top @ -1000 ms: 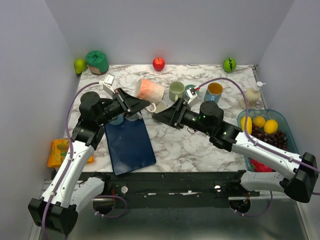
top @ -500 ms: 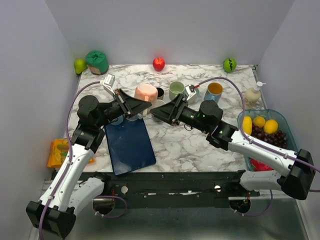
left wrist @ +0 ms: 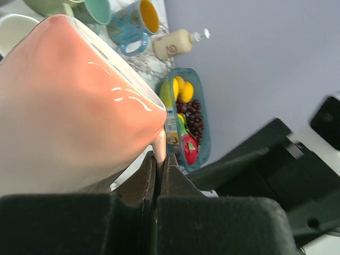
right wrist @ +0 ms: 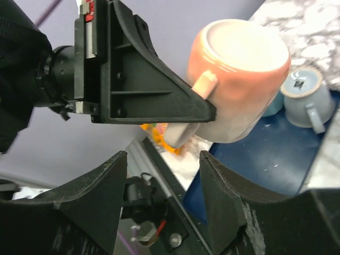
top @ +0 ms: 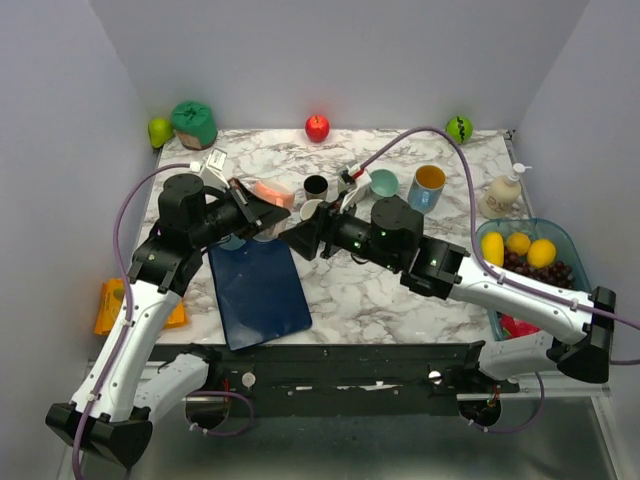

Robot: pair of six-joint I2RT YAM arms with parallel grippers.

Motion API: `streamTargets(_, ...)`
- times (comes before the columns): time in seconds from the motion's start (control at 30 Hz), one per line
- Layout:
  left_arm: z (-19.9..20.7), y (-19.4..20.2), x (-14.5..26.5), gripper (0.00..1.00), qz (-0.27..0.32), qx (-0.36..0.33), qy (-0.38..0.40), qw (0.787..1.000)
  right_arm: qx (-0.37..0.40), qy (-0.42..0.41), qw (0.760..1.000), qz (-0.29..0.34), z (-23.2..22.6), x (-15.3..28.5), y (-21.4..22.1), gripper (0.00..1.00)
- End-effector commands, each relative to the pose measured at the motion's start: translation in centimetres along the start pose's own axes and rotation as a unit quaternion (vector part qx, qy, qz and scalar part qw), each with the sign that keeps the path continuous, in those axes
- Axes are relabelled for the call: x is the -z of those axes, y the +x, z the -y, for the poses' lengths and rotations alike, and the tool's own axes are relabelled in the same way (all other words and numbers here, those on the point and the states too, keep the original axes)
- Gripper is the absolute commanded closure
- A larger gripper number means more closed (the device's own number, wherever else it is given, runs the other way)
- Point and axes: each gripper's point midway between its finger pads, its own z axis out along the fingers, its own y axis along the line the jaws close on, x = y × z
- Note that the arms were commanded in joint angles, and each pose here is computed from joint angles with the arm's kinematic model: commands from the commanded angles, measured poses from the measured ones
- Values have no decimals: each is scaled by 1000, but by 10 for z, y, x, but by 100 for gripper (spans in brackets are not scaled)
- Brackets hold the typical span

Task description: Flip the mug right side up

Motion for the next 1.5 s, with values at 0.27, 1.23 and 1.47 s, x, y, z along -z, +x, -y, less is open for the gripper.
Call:
streamTargets(0.27,-4,-24,12,100,60,-20,-64,996,146,155,977,-21,19,-42,27,35)
streamTargets(1.23,-4,-10,30,100,76,50,-55,994,68,240,964,94,37,-73,1,89)
streamTargets(1.47,-12,-3,31,100,66,53,-66,994,82,269,953,111,45,-63,-11,60)
